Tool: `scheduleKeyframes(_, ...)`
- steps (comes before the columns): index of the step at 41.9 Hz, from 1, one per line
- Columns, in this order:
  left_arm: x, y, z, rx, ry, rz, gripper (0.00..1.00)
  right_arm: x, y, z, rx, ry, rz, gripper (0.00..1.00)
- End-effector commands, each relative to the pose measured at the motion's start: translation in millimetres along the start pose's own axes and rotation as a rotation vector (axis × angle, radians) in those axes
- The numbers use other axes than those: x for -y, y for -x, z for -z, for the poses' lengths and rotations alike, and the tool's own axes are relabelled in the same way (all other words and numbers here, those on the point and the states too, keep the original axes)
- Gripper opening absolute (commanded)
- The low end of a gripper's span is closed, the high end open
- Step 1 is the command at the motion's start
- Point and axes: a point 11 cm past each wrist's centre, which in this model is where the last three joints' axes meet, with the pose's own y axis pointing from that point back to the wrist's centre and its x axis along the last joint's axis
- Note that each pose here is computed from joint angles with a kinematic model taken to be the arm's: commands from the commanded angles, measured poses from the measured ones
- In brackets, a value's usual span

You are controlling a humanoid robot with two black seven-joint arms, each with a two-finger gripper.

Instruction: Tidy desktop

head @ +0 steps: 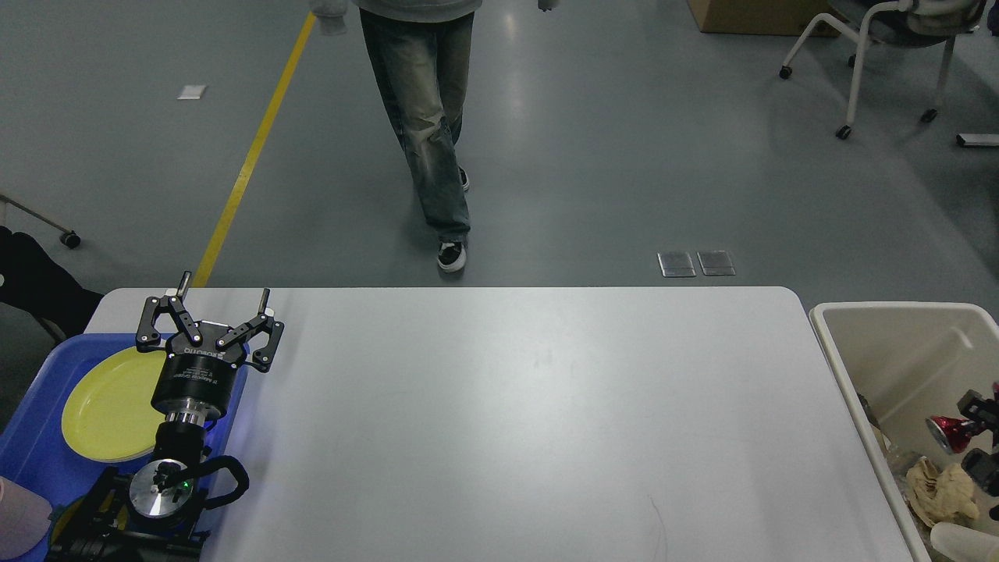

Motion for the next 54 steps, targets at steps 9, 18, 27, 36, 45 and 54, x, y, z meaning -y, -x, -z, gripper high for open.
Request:
scheduleKeyframes(9,0,0,0,0.000,0.000,0.000,0.96,1,-5,-5,0.025,0.011,-0.005,1.00)
scheduleKeyframes(18,0,0,0,0.000,0.000,-0.001,0.96,1,-6,-6,0.025,0.011,-0.004,1.00)
scheduleKeyframes(27,0,0,0,0.000,0.000,0.000,0.96,1,-8,-5,0.049,0.011,-0.002,1.00)
scheduleKeyframes(36,0,0,0,0.000,0.000,0.000,0.96,0,-1,0,0.148,0.007,0.052,1.00)
scheduleKeyframes(45,0,0,0,0.000,0.000,0.000,0.96,-1,-3,6,0.172,-0.003,0.063,1.00)
scheduleKeyframes(54,0,0,0,0.000,0.000,0.000,0.96,-9,-30,46,0.323,-0.085,0.146,1.00)
